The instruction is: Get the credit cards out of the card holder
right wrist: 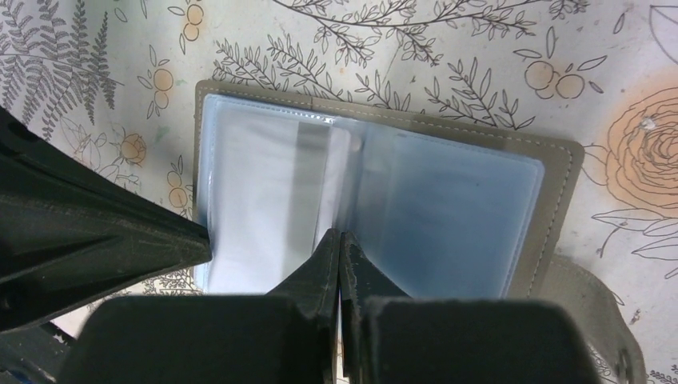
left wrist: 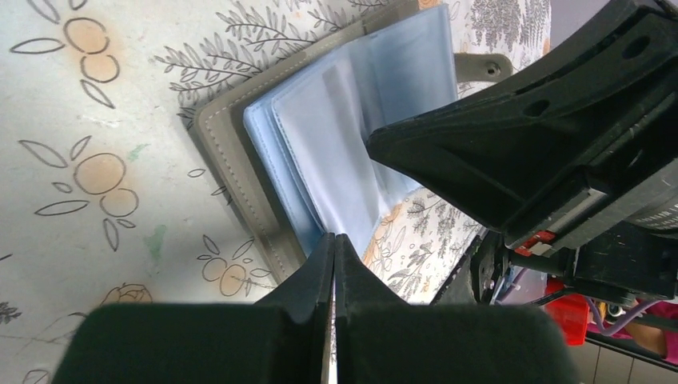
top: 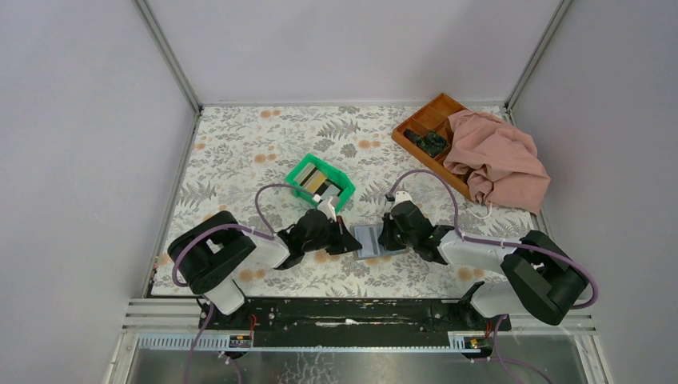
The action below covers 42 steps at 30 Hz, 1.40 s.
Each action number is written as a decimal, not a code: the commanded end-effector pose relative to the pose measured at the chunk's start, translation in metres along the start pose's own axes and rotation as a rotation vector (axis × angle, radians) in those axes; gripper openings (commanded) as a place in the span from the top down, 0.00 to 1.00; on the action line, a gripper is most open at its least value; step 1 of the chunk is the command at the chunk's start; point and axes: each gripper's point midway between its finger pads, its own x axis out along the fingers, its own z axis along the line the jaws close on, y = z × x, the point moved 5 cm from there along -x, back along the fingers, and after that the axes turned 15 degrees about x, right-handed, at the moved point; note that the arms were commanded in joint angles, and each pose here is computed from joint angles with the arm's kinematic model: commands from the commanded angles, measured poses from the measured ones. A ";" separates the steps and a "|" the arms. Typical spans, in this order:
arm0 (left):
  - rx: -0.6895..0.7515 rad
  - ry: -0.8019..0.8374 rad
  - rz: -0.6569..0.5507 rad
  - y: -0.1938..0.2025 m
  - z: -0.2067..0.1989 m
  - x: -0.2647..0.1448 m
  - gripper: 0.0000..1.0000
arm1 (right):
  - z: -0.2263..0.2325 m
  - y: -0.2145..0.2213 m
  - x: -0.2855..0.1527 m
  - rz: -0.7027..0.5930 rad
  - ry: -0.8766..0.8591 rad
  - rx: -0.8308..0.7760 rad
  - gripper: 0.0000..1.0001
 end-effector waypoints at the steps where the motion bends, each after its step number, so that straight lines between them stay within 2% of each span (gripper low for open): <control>1: 0.027 0.138 -0.118 -0.038 -0.036 0.006 1.00 | -0.002 0.011 0.003 0.053 -0.009 0.000 1.00; 11: 0.042 0.159 -0.139 -0.052 -0.047 0.012 1.00 | -0.002 0.012 0.002 0.054 -0.015 -0.003 1.00; 22: 0.022 0.172 -0.126 -0.050 -0.043 0.026 1.00 | 0.001 0.008 -0.006 0.040 -0.029 -0.014 1.00; 27: 0.024 0.156 -0.142 -0.051 -0.043 0.020 1.00 | 0.001 0.007 -0.006 0.040 -0.026 -0.020 1.00; 29: 0.027 0.128 -0.143 -0.049 -0.039 0.015 0.94 | 0.002 0.007 -0.006 0.039 -0.030 -0.019 1.00; 31: 0.023 0.101 -0.148 -0.047 -0.035 0.011 0.83 | 0.002 0.008 -0.005 0.041 -0.029 -0.019 1.00; 35: 0.013 0.063 -0.140 -0.038 -0.026 0.004 0.72 | 0.002 0.007 -0.004 0.042 -0.030 -0.019 1.00; 38: 0.002 0.057 -0.139 -0.034 -0.023 0.001 0.71 | 0.002 0.007 -0.004 0.042 -0.029 -0.021 1.00; 42: -0.005 0.037 -0.136 -0.030 -0.018 -0.002 0.74 | 0.002 0.006 -0.003 0.041 -0.024 -0.025 1.00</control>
